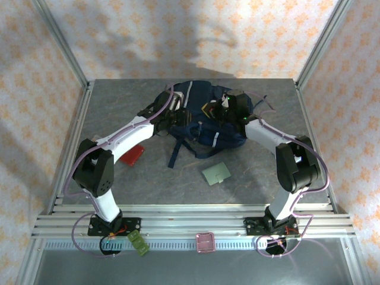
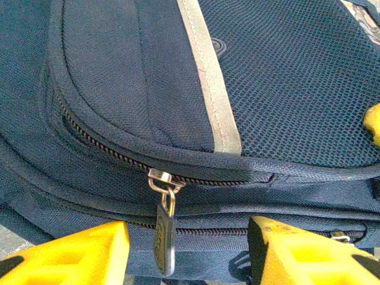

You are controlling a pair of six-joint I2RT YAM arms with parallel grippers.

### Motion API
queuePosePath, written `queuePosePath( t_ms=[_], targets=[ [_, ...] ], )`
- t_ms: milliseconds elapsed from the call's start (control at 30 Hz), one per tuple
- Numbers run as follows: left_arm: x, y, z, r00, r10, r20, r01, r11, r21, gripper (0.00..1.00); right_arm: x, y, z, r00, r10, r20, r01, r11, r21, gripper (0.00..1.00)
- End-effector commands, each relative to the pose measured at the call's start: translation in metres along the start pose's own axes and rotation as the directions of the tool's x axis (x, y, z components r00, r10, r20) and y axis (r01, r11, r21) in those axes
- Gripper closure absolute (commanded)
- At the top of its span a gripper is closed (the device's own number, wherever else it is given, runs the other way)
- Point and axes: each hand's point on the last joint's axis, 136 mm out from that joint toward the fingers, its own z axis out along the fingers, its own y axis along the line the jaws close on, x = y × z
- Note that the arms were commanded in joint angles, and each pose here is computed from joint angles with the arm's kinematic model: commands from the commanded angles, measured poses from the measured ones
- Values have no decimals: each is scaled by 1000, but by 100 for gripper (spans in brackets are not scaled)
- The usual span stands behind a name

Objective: Pack the student bag

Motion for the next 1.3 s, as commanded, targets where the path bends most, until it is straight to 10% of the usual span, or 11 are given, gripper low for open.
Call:
queuePosePath(
  t_ms=[0, 433, 933, 1267],
  targets=[
    [-15, -1, -3, 998, 8, 56, -9, 1000, 13, 46, -10, 72, -26, 991, -126, 54, 134, 971, -200, 100],
    [-21, 2, 23, 997, 79, 22, -79, 996, -31, 100, -5, 74, -27, 991, -127, 39, 132, 966, -222, 100],
    [-7, 97, -10, 999, -19, 28, 27, 944, -330, 100, -4, 31, -22, 987, -155, 40, 158, 984, -78, 100],
    [38, 43, -15, 995, 53, -85, -68, 982, -176, 100, -35, -4, -15, 980, -174, 97, 167, 983, 83, 100]
  ],
)
